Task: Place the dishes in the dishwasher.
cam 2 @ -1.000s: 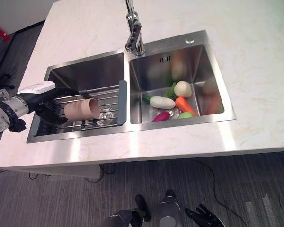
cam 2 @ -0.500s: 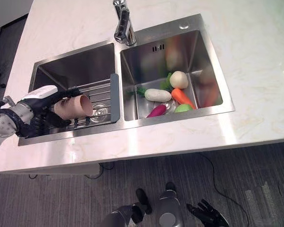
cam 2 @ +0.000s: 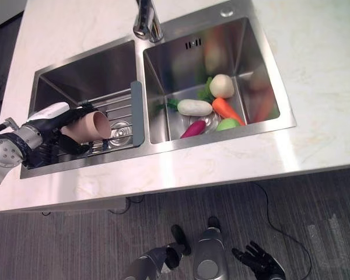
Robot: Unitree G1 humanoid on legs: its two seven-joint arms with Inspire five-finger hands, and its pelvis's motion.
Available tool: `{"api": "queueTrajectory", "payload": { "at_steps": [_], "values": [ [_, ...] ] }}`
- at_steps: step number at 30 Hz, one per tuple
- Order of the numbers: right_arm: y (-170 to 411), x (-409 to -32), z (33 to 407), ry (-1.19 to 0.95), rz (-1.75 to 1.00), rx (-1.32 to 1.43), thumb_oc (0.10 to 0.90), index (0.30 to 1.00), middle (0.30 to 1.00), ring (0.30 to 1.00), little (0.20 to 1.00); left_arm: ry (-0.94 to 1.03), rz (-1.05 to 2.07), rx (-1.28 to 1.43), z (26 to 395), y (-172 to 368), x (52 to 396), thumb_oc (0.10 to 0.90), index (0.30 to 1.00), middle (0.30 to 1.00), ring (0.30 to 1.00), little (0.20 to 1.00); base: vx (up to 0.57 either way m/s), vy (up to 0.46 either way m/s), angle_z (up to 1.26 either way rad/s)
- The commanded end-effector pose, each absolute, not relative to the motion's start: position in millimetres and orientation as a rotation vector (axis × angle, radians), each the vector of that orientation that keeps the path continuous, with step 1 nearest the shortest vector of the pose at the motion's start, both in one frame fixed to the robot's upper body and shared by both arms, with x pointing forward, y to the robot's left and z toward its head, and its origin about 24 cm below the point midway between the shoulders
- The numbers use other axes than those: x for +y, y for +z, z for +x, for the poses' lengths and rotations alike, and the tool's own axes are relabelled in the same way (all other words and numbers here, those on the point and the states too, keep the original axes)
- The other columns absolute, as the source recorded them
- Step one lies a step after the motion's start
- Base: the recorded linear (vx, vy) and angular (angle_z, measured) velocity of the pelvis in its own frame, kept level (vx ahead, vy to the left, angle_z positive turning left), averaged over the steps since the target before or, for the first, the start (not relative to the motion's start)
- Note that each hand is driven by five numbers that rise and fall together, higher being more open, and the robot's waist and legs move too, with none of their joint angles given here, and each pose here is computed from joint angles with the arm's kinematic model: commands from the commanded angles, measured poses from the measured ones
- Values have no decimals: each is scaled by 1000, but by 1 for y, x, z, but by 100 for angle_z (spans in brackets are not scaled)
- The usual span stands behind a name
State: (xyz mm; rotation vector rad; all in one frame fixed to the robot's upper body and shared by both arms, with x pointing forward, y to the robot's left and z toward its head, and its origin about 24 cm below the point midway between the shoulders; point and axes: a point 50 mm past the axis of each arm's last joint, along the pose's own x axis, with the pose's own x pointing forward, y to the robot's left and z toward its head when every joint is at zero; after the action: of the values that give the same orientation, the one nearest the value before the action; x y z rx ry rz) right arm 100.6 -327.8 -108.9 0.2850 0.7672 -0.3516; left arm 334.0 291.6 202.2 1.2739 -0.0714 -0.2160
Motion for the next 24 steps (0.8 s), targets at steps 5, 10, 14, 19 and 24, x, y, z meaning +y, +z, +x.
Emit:
{"api": "queueTrajectory", "payload": {
  "at_steps": [5,10,14,19,24],
  "values": [
    [-92,-345,104,-324,232,684,800,900,900,900,900,0,1325,-142,332,245,319,800,900,900,900,900,-69,28,-4],
    [-87,-344,116,-312,227,644,800,900,900,900,900,11,1312,-139,333,246,319,800,900,900,900,900,-64,28,0],
    [-85,-343,121,-300,226,631,800,900,900,900,900,15,1312,-158,333,248,320,504,455,455,455,455,-72,15,0],
    [-87,-338,124,-300,239,630,800,900,900,900,900,-59,1292,-191,335,250,309,400,300,300,300,300,-62,-2,2],
    [-92,-337,119,-321,256,648,800,900,900,900,900,-101,1315,-257,335,260,294,400,300,300,300,300,-32,-3,4]
  ]
}}
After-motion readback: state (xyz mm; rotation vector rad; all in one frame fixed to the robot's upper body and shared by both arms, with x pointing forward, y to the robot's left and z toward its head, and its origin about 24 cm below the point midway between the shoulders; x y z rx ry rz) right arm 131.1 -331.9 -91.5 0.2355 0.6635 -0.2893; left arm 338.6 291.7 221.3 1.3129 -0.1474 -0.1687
